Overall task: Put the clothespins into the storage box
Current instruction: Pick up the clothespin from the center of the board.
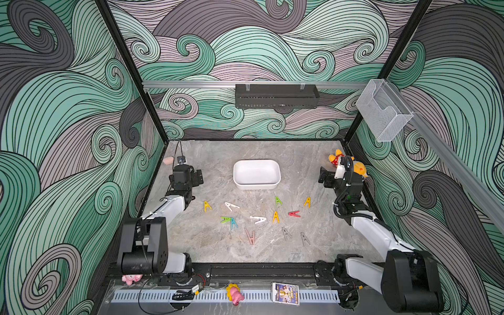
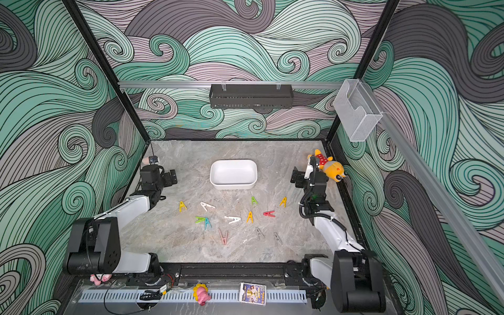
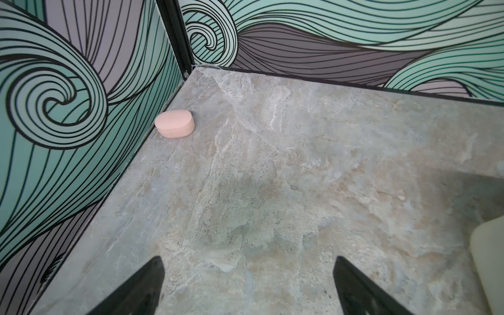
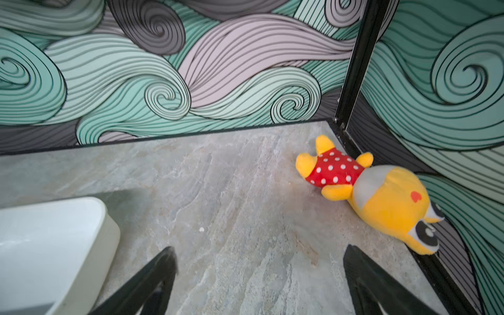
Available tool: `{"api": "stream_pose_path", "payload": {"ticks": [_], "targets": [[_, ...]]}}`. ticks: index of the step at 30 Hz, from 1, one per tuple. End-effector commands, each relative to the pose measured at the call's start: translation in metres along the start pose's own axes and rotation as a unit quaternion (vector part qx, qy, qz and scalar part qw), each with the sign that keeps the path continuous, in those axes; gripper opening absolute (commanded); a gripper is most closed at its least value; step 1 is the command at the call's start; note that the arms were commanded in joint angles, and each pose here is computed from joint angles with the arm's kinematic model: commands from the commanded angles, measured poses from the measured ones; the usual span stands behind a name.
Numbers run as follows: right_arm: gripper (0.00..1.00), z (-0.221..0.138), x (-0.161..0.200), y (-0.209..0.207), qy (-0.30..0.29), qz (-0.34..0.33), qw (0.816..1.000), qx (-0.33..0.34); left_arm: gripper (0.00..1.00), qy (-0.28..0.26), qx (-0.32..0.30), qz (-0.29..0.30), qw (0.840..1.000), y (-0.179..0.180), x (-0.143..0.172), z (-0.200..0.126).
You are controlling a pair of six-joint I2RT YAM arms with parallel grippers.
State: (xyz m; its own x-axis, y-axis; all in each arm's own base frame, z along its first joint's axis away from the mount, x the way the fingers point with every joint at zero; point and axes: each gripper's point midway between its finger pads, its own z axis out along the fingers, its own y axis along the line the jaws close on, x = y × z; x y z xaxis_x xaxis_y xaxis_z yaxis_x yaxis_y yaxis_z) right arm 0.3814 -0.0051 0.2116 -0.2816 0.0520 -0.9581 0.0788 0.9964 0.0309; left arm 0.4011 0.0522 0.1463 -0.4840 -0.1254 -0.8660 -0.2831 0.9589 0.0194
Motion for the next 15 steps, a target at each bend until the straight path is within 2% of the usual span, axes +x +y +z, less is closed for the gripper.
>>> {"api": "stream_pose_path", "payload": {"ticks": [1,4,8,11,12,15], "targets": [[0.95,-0.019,0.005,0.011,0.07,0.019,0.997,-0.005,0.98,0.025,0.016,-0.043,0.999,-0.004,-0.026,-0.022],[0.93,-0.039,0.011,0.026,0.135,0.017,0.991,-0.018,0.92,0.071,0.024,-0.097,0.992,-0.007,-0.018,-0.036],[0.92,-0.073,0.033,0.043,0.228,0.03,0.972,-0.042,0.9,0.088,0.045,-0.105,0.99,-0.017,-0.01,-0.055],[0.91,-0.095,0.047,0.045,0.28,0.041,0.959,-0.034,0.91,0.078,0.055,-0.116,0.989,-0.02,-0.017,-0.069],[0.91,-0.098,0.056,0.042,0.296,0.044,0.954,-0.023,0.98,0.08,0.056,-0.128,0.987,-0.02,-0.017,-0.074],[0.9,-0.099,0.085,0.038,0.345,0.062,0.937,0.001,0.99,0.08,0.062,-0.145,0.984,-0.026,-0.016,-0.082]]}}
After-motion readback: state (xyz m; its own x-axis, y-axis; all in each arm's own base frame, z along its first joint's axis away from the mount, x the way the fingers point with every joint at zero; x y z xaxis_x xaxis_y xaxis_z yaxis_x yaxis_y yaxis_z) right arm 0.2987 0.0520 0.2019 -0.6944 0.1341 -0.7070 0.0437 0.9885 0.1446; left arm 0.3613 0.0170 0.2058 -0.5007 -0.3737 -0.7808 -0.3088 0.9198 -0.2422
